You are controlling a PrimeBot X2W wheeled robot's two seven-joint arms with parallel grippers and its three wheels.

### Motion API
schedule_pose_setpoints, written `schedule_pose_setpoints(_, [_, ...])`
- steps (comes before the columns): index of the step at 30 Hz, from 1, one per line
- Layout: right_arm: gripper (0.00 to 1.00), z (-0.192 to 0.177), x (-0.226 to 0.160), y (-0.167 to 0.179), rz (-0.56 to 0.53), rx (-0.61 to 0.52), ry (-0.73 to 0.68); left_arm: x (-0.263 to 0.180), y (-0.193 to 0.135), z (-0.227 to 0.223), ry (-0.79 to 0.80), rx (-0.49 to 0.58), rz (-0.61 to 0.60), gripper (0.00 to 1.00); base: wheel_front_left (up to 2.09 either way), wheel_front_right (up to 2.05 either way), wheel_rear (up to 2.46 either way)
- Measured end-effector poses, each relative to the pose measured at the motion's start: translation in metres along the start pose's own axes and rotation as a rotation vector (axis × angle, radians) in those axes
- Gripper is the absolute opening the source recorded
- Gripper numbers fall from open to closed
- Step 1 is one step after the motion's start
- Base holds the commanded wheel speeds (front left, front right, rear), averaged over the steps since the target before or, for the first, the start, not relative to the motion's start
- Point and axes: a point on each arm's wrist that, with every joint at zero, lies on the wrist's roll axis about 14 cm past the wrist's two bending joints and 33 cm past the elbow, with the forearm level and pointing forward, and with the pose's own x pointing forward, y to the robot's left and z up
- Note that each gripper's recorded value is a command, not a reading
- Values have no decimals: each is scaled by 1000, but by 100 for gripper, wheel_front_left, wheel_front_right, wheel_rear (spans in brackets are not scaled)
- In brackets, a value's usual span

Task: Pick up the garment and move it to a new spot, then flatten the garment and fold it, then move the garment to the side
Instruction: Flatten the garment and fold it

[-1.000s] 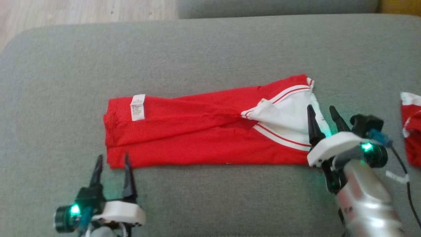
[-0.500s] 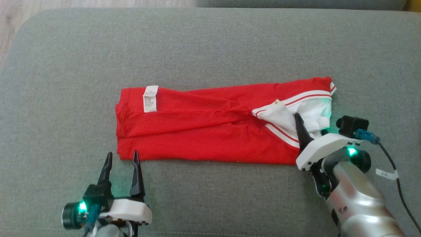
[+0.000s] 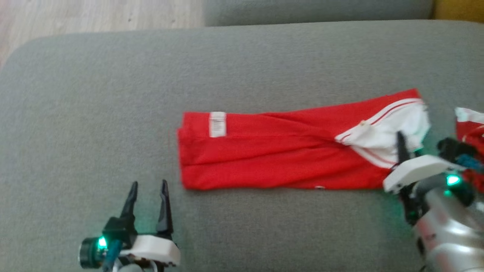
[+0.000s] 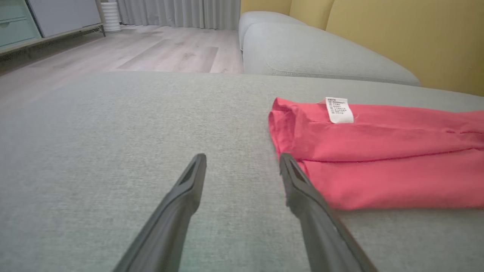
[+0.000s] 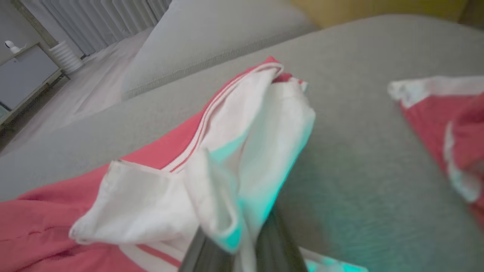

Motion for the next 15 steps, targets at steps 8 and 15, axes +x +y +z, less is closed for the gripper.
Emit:
schedule_pose_setpoints(8, [0, 47, 0, 67, 184, -57, -164, -9, -16, -5, 12, -7, -47, 100, 0, 0, 0])
schedule_pose_setpoints(15, [0, 15, -14, 190, 518, -84, -82, -26, 5, -12, 28, -13, 21, 100, 0, 0, 0])
